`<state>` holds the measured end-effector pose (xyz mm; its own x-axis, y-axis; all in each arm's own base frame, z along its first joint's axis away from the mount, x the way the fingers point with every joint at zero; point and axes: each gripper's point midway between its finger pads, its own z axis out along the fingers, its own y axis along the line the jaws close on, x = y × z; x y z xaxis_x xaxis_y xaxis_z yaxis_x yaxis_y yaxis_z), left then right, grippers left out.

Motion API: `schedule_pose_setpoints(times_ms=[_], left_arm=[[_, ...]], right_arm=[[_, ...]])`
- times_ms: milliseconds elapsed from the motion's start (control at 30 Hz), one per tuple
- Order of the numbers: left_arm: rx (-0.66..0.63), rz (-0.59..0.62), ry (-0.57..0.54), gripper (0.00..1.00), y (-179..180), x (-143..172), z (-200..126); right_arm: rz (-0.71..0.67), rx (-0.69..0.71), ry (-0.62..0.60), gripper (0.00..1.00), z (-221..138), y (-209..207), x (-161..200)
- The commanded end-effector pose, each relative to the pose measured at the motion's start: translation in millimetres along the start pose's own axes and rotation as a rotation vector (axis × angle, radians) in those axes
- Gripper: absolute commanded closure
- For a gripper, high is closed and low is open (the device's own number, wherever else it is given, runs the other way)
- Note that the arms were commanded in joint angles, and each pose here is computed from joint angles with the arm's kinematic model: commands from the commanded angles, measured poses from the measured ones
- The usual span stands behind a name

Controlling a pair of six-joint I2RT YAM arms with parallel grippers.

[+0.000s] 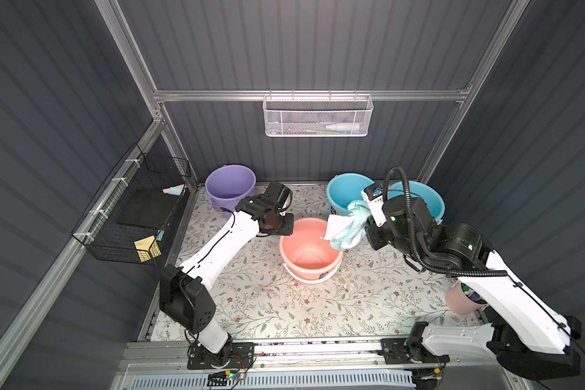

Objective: Wipe the inside of the bucket with a cloth
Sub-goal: Pick up the bucket from the center of the board.

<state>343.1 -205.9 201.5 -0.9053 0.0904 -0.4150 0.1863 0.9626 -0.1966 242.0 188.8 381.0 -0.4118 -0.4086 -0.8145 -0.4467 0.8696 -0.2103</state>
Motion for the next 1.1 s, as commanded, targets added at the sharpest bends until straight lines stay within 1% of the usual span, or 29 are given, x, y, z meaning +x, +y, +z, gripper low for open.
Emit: schedule_pose_setpoints(times_ms=[0,100,267,433,533,633,700,767,800,900,1067], left_arm=[[-0.055,0.041,0.082,0.65,12.8,18.6,8.1],[-0.061,0.044,0.105,0.65,15.1,24.7,14.7],[-0.05,0.047,0.118,0.72,12.7,25.1,18.1],[-0.04,0.053,0.143,0.78,12.9,33.2,25.7],[-0.035,0.053,0.145,0.8,12.9,35.6,29.4],[-0.033,0.053,0.145,0.86,13.7,37.6,32.5],[-0.036,0.055,0.138,0.91,14.3,37.5,31.9],[-0.042,0.051,0.122,0.99,15.2,34.5,28.4],[-0.05,0.047,0.104,1.0,16.0,30.6,25.7],[-0.061,0.014,0.02,1.0,15.4,11.6,11.5],[-0.025,-0.038,-0.118,1.0,7.2,-13.3,-15.8]], right_arm=[[0.007,-0.002,0.013,1.0,0.2,0.2,5.3],[0.01,0.0,0.014,1.0,1.5,0.4,6.9],[0.012,-0.002,0.013,1.0,4.9,2.6,8.0],[0.011,-0.012,0.018,1.0,8.5,6.3,7.5],[0.013,-0.033,0.02,1.0,11.6,11.8,5.9],[0.01,-0.043,0.025,1.0,13.8,15.0,5.3],[-0.004,-0.051,0.054,1.0,23.2,21.8,7.0],[-0.017,-0.067,0.073,1.0,27.4,26.8,7.6],[-0.022,-0.072,0.084,1.0,29.5,28.9,8.2],[-0.037,-0.099,0.131,1.0,37.9,38.5,11.1],[-0.027,-0.152,0.243,1.0,58.2,56.3,20.2]])
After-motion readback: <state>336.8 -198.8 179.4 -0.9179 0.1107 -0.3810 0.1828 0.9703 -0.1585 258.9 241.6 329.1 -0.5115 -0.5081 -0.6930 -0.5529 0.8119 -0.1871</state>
